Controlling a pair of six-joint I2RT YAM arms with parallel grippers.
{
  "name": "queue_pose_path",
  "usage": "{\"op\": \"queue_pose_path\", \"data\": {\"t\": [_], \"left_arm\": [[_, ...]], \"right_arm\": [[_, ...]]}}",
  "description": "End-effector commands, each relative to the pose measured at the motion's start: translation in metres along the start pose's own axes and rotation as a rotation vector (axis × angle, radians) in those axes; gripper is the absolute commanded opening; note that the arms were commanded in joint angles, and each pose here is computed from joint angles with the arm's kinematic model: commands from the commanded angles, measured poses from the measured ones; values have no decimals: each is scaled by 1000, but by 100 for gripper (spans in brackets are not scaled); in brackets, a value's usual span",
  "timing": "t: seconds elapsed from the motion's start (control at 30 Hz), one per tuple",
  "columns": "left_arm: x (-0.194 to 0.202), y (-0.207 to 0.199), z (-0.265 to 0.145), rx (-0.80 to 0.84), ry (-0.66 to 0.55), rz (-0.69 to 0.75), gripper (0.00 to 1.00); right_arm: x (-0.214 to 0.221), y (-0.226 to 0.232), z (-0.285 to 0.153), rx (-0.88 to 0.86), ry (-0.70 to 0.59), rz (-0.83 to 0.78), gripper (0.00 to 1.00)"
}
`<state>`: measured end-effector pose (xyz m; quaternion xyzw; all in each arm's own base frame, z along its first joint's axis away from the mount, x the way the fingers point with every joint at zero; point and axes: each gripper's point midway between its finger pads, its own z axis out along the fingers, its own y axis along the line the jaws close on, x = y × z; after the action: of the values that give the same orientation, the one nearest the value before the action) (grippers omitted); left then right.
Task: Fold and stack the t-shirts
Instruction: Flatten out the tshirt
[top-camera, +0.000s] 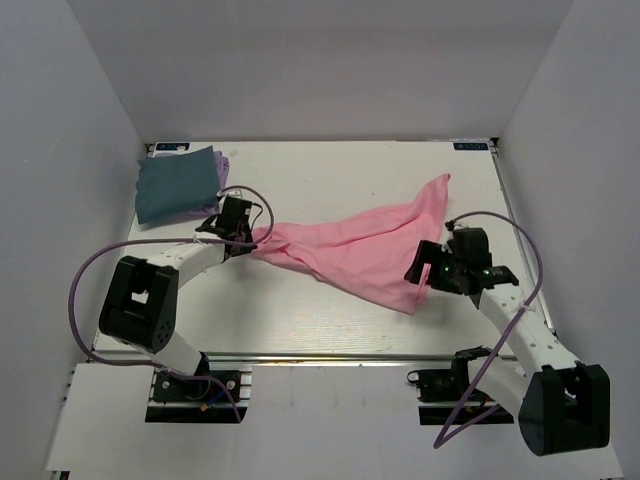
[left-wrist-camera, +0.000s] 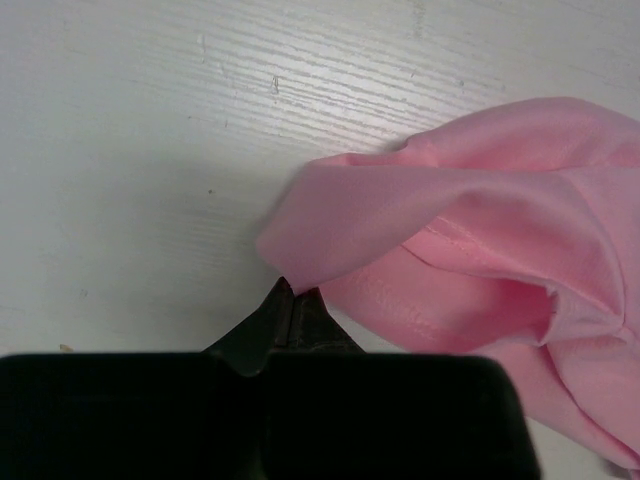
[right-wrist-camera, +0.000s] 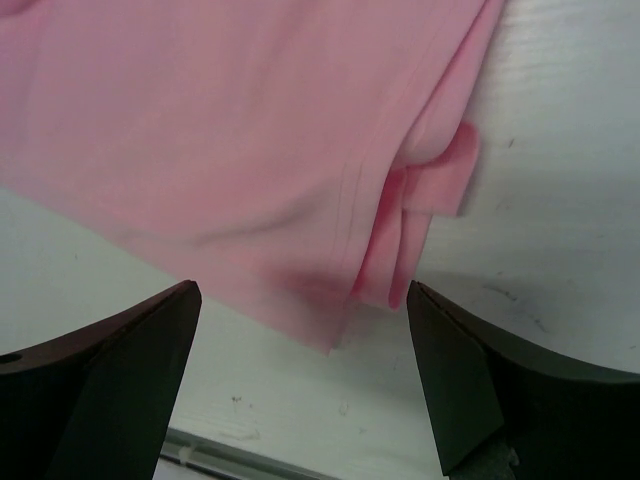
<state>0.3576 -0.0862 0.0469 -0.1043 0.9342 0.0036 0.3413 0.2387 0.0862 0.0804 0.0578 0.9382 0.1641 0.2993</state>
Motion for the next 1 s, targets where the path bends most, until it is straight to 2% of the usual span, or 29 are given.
{"op": "queue_pose_path", "data": {"t": [0.0,0.1,0.43,0.63,0.87,0.97], "left_arm": [[-12,-4,-14,41,-57,-36,0],[-14,-5,-17,46,-66,-48,0],[-7,1,-16,26,-47,-41,0],[-7,0,-16,26,-46,-50,0],[-7,0,-16,26,-46,-50,0],[-7,0,-16,26,-46,-50,0]], "right_arm": [[24,21,2,-145,54,50,89],[40,20,10,-167,81,78,89],[51,22,27,-208,125,91,86],[39,29,21,-236,83,82,83],[28,21,18,-173,47,71,82],[26,25,18,-193,42,80,75]]}}
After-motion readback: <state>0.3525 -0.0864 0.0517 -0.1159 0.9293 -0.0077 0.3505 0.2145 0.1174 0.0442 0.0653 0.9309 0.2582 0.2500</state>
